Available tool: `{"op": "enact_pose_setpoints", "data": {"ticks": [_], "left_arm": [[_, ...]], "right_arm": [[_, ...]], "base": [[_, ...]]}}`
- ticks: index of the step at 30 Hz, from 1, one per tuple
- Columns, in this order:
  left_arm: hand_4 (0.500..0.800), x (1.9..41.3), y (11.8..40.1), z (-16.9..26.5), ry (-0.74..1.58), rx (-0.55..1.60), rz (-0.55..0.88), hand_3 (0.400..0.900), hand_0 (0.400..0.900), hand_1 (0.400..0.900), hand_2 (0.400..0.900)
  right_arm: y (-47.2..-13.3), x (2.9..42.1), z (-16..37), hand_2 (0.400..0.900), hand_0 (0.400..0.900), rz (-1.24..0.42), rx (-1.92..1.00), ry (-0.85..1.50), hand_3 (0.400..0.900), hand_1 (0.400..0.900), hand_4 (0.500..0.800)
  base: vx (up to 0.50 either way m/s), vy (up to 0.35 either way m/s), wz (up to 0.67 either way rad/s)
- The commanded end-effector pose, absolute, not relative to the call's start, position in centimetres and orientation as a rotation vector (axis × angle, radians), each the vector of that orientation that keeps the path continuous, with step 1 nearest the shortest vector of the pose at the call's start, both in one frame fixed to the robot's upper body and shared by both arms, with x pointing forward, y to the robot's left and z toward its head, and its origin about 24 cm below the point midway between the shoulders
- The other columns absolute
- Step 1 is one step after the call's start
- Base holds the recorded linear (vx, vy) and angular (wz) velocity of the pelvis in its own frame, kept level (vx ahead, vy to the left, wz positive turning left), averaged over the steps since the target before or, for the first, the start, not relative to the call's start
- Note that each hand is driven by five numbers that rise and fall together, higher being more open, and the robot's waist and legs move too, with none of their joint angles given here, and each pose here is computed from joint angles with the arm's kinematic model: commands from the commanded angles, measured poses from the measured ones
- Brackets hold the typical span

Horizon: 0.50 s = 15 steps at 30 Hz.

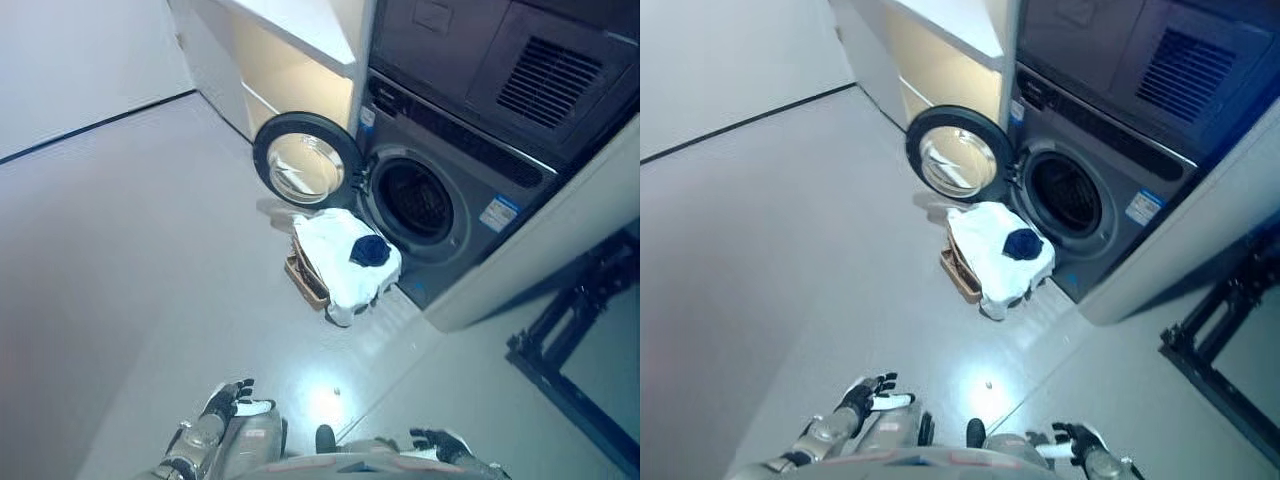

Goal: Put the clothes in the basket into the washing machine.

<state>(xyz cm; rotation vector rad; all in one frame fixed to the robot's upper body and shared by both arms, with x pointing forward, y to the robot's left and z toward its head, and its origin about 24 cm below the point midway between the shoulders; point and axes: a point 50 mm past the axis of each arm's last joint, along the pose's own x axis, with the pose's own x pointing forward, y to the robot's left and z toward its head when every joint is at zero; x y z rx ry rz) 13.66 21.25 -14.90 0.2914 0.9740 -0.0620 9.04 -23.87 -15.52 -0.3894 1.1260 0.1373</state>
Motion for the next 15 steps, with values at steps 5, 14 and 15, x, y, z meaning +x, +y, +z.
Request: {"op": "enact_pose_setpoints", "data": {"ticks": [5,14,15], "left_arm": [[0.800,12.3,23.7,-14.8,0.992,0.380,-0.031,0.900,0.900,0.900,0.900],[0.800,11.9,24.2,-14.9,1.034,0.396,0.008,0.900,0.900,0.900,0.900],[0.800,12.1,24.0,-15.0,1.032,0.394,-0.001,0.900,0.900,0.900,0.900]], "right_arm": [[-24.7,15.6,-12.6,0.900,0.900,0.144,-0.516,0.875,0.900,0.900,0.800],[-21.1,17.7,-12.7,0.900,0.900,0.240,-0.489,0.830,0.900,0.900,0.800],[-20.8,17.3,-12.9,0.900,0.900,0.244,-0.487,0.842,0.900,0.900,0.800]], "base": [[0.446,0.061,-0.82],[0.359,0.108,-0.34],[0.265,0.149,-0.17]]}}
